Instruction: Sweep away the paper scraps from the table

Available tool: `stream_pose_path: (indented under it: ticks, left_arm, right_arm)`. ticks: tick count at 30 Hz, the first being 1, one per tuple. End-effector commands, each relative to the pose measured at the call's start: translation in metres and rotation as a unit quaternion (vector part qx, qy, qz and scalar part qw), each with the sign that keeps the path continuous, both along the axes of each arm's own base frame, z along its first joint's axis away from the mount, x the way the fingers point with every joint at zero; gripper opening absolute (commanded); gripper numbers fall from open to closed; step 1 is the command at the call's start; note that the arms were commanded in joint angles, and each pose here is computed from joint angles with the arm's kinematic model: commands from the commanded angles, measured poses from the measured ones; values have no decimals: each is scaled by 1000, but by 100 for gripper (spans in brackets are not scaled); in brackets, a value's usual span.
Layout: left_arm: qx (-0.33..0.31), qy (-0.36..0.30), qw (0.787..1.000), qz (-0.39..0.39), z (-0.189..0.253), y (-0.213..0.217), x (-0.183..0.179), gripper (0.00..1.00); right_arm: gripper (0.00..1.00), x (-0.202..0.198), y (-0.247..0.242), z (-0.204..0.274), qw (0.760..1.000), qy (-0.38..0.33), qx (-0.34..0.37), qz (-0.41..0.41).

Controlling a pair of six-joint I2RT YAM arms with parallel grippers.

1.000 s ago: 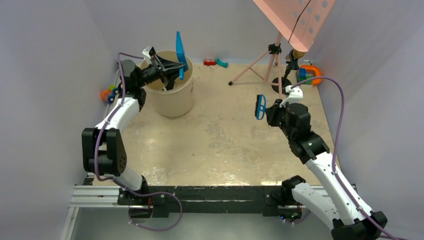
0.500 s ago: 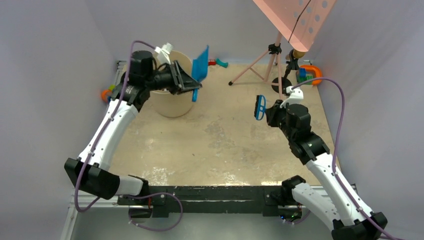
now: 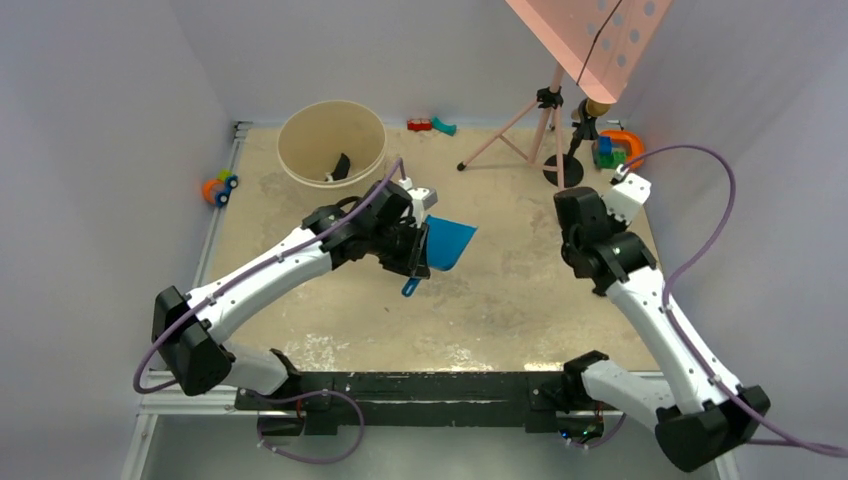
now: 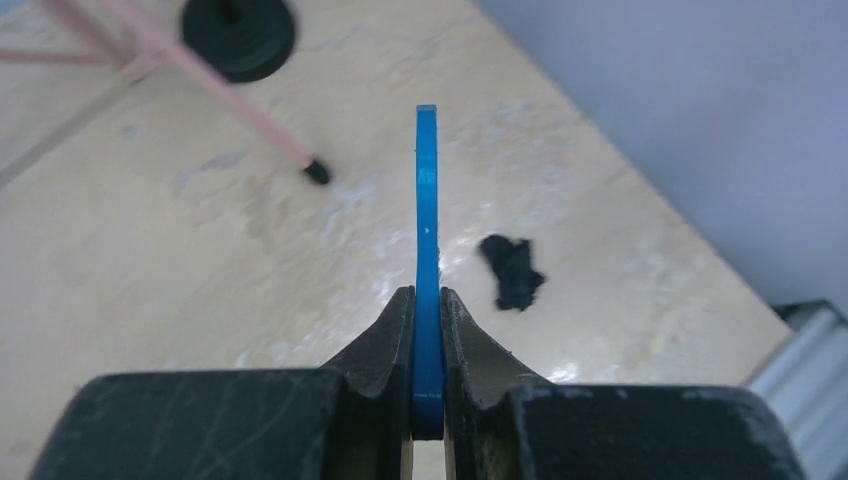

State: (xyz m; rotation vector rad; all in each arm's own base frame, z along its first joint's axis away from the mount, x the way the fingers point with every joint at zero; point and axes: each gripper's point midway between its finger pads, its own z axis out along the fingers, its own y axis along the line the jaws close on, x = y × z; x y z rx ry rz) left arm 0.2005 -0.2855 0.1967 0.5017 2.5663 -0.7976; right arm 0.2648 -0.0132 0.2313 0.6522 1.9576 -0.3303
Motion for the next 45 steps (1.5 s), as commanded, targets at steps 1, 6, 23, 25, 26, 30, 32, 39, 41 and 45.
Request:
stream_pose_path:
  ticks: [1, 6, 23, 25, 26, 30, 32, 39, 41, 45]
  left_arm:
    - [26, -44, 998, -25, -8, -8, 4, 3]
    - [31, -28, 998, -51, -22, -21, -4, 3]
    - [71, -4, 996, -63, -49, -6, -26, 2]
    - [80, -4, 995, -61, -53, 0, -27, 2]
    - [86, -4, 994, -62, -56, 2, -28, 2]
    - [100, -7, 993, -61, -60, 7, -27, 2]
    - [102, -9, 993, -61, -60, 6, -25, 2]
    - [126, -18, 991, -51, -60, 7, -14, 2]
    - [135, -19, 990, -48, -64, 8, -12, 2]
    - [167, -26, 985, -21, -73, 16, -2, 1]
  right_arm:
    - [0, -32, -66, 33, 966, 10, -150, -211]
    - [0, -19, -71, 9, 933, 147, -252, -212]
    - [0, 20, -46, -114, 888, 374, -248, -98]
    - [0, 27, -35, -128, 894, 385, -219, -70]
    - [0, 33, -24, -138, 899, 393, -191, -30]
    - [0, 60, 45, -147, 937, 323, -21, 133]
    - [0, 64, 87, -124, 936, 262, 61, 229]
    - [0, 34, 132, -17, 908, 120, 141, 375]
    - [0, 28, 119, -4, 918, 118, 120, 359]
    - [0, 27, 102, 7, 930, 115, 82, 338]
